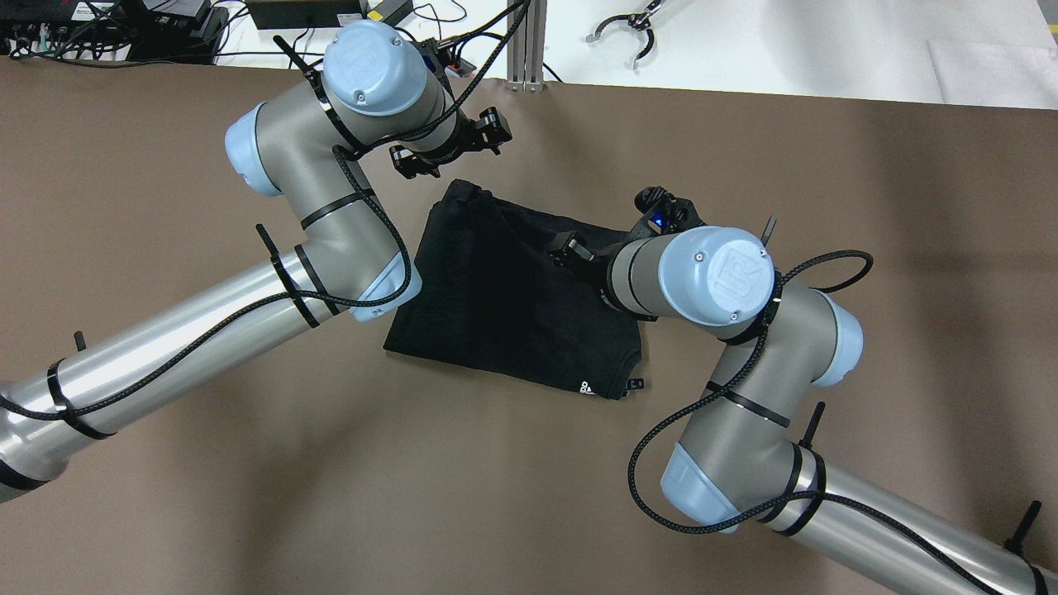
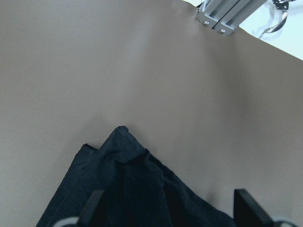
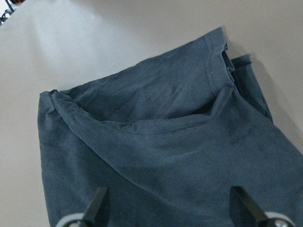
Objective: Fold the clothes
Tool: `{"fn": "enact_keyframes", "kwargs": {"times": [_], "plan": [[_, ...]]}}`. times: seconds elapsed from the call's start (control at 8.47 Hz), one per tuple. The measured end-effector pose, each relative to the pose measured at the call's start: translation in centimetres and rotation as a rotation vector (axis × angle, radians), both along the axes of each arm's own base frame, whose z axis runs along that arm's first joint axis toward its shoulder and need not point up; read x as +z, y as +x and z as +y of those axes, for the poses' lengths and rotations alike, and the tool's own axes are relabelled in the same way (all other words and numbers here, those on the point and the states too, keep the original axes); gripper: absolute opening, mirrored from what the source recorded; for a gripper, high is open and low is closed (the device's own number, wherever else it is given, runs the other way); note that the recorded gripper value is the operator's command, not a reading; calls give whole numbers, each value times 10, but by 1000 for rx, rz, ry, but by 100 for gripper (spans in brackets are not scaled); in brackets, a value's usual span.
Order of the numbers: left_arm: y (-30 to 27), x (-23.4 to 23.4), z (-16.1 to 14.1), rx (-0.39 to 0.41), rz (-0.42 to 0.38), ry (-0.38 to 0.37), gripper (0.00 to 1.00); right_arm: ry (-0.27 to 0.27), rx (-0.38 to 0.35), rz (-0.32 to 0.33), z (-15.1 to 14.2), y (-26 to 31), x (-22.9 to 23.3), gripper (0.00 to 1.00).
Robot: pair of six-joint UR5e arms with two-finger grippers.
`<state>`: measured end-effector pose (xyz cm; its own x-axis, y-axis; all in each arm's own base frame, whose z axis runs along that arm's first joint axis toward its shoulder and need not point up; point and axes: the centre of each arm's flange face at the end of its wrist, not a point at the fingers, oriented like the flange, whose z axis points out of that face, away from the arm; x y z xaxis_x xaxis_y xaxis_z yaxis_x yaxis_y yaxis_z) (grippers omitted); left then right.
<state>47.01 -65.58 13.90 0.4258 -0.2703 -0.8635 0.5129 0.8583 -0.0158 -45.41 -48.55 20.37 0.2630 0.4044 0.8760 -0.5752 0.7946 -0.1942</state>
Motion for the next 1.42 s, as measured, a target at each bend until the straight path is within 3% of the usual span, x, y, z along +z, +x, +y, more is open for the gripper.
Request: {"fn": "enact_keyframes", "kwargs": {"times": [0.35, 0.59, 0.83, 0.94, 1.06, 1.18, 1.42], "plan": [[-2, 4, 9, 6, 8, 7, 95, -17, 1, 75, -7, -39, 25, 4], [-2, 9, 13, 9, 7, 7, 95, -34, 15, 135, -23, -67, 41, 0], [-2, 11, 14, 10, 6, 7, 95, -11, 20, 227, -43, -75, 68, 2], [-2, 13, 14, 10, 4, 6, 95, 3, 30, 290, -63, -68, 88, 12], [-3, 17, 14, 10, 2, 5, 95, 11, 49, 347, -87, -54, 108, 57], [-3, 21, 14, 10, 3, 6, 95, 25, 61, 389, -109, -35, 118, 93], [-3, 24, 15, 18, 11, 9, 95, 58, 30, 427, -137, 2, 122, 94]]}}
